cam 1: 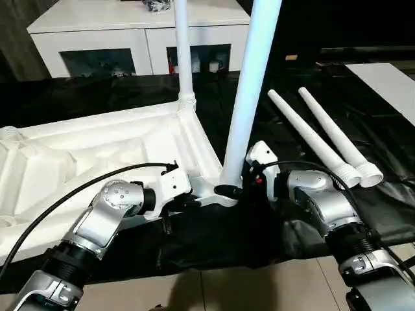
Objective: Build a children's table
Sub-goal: Rotate leg to tighten
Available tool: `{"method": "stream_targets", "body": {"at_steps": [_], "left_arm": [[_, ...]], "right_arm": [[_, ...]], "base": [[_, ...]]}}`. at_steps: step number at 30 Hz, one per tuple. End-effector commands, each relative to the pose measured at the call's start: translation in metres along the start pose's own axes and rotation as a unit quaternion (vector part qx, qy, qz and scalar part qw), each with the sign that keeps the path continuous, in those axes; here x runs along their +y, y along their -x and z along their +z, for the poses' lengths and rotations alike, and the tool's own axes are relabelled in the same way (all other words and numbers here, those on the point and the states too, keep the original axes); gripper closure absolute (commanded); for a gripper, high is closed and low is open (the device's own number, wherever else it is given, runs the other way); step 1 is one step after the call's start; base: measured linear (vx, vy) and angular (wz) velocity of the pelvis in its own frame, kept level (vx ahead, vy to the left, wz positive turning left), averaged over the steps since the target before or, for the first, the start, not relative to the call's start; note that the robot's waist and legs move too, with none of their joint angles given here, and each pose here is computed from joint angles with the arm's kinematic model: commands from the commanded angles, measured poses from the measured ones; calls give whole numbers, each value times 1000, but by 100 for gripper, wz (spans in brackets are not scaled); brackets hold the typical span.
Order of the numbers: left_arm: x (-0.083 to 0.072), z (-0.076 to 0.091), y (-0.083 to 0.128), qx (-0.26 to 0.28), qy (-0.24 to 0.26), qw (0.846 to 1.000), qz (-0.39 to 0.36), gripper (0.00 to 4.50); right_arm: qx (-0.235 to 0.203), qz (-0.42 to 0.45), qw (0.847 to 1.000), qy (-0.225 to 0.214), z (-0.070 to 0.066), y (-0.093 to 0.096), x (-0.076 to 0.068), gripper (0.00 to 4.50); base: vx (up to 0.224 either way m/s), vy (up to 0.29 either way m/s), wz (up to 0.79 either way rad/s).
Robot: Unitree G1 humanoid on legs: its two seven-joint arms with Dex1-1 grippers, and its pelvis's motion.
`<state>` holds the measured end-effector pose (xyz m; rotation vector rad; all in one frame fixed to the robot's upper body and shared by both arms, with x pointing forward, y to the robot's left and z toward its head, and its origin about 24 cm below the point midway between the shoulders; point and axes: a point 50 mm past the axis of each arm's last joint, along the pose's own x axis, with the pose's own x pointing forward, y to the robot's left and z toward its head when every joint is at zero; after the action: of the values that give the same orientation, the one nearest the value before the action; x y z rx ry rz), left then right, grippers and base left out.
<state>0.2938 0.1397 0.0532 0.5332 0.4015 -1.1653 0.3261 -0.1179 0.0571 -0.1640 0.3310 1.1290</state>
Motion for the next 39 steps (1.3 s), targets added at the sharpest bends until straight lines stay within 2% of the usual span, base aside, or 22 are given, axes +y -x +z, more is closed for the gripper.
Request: {"method": "stream_targets", "body": {"at_steps": [1, 6, 11, 13, 15, 17, 18, 19, 21, 23, 24, 25, 26, 27, 29, 33, 34, 35, 37, 39], "left_arm": [[4, 9, 4, -5, -25, 1000, 9, 450], [5, 8, 4, -3, -26, 1000, 10, 450], [5, 6, 5, 1, -21, 1000, 10, 450], [7, 2, 3, 11, 1, 1000, 26, 450], [9, 1, 2, 15, 11, 999, 35, 450], [18, -1, -9, 35, 44, 995, 86, 450], [20, -1, -11, 39, 50, 993, 96, 450], [28, 1, -21, 48, 80, 985, 142, 450], [31, 3, -25, 49, 95, 981, 163, 450], [39, 9, -40, 51, 130, 967, 211, 450], [39, 9, -40, 51, 130, 967, 211, 450], [41, 12, -46, 53, 140, 962, 227, 450], [41, 12, -46, 53, 140, 962, 227, 450], [43, 17, -53, 55, 140, 958, 245, 450], [45, 17, -52, 57, 134, 957, 250, 450], [47, 15, -48, 62, 117, 959, 250, 450], [49, 14, -45, 64, 112, 960, 250, 450], [49, 14, -45, 63, 111, 960, 250, 450], [51, 13, -35, 54, 91, 966, 237, 450], [51, 13, -33, 49, 81, 969, 228, 450]], "right_arm": [[9, -5, 1000, 14, 3, 2, -4, 110], [14, 4, 1000, 15, 1, 1, -3, 163], [26, -4, 1000, 5, -5, 0, -3, 174], [37, -53, 997, -31, -15, -4, -7, 176], [41, -73, 995, -48, -19, -6, -8, 177], [38, -151, 983, -99, -26, -16, -9, 177], [38, -165, 980, -106, -27, -18, -9, 177], [40, -225, 964, -133, -30, -26, -9, 178], [43, -251, 956, -143, -30, -29, -10, 178], [45, -326, 928, -172, -31, -41, -8, 178], [45, -326, 928, -172, -31, -41, -8, 178], [44, -346, 919, -184, -30, -48, -5, 178], [44, -346, 919, -184, -30, -48, -5, 178], [47, -377, 908, -179, -26, -58, -2, 178], [39, -381, 906, -181, -21, -63, -2, 178], [6, -373, 907, -198, -14, -66, -3, 178], [-14, -351, 915, -199, -8, -68, -1, 143], [-18, -348, 916, -199, -7, -68, -1, 122], [-70, -326, 922, -198, 7, -64, -5, 106], [-76, -327, 921, -197, 10, -62, -7, 86]], "base": [[0, 0, 0], [0, 0, 0], [0, 0, 0], [0, 0, 0], [0, 0, 0], [0, 0, 0], [0, 0, 0], [0, 0, 0], [0, 0, 0], [0, 0, 0], [0, 0, 0], [0, 0, 0], [0, 0, 0], [0, 0, 0], [0, 0, 0], [0, 0, 0], [0, 0, 0], [0, 0, 0], [0, 0, 0], [0, 0, 0]]}}
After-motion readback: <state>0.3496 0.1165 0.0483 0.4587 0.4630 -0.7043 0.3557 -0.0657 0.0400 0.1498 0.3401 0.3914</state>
